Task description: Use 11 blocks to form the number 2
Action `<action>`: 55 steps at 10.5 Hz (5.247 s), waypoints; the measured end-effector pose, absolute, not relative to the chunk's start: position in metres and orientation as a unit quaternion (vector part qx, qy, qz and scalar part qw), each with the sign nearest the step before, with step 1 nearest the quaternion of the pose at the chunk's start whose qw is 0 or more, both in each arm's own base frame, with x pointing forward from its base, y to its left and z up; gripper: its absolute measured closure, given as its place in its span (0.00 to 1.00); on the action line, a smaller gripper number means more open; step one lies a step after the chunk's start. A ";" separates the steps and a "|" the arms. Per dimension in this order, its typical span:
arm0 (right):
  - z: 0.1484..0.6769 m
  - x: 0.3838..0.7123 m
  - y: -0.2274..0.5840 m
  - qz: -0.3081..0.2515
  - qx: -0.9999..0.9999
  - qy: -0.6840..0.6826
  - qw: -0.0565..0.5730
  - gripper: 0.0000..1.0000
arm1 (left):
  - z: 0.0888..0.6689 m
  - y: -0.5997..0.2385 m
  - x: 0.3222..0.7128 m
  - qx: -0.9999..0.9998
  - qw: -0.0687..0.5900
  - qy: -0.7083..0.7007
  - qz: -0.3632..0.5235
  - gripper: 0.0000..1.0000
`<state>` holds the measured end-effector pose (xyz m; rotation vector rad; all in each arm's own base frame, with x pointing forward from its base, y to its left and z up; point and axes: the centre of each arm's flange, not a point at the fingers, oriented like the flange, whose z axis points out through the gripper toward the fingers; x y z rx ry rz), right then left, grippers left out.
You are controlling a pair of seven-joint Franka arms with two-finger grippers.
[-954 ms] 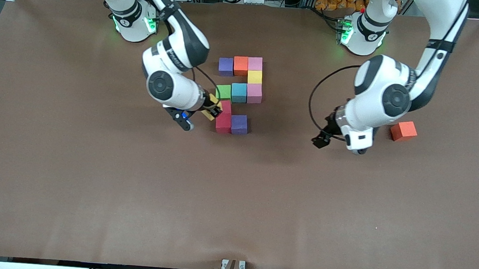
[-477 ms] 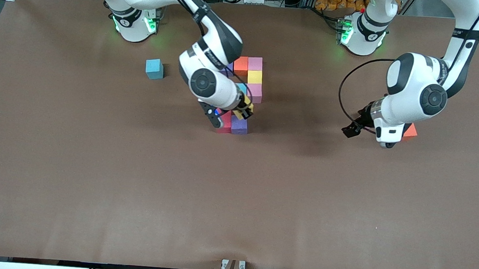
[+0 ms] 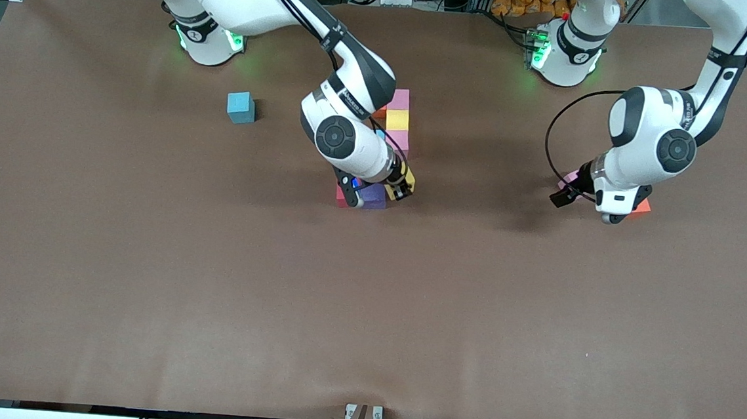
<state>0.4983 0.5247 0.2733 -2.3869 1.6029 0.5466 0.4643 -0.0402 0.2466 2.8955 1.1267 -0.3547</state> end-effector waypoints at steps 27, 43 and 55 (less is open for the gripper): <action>0.195 0.477 0.522 0.140 -0.751 0.635 0.110 0.06 | 0.206 0.011 0.461 0.945 0.004 0.292 -0.143 0.18; 0.325 0.589 0.381 0.089 -0.890 0.437 0.091 0.00 | 0.637 -0.140 0.542 0.996 -0.025 0.080 0.005 0.00; 0.535 0.593 0.084 0.010 -0.999 -0.005 0.036 0.00 | 0.699 -0.072 0.509 1.000 -0.012 0.001 0.015 0.00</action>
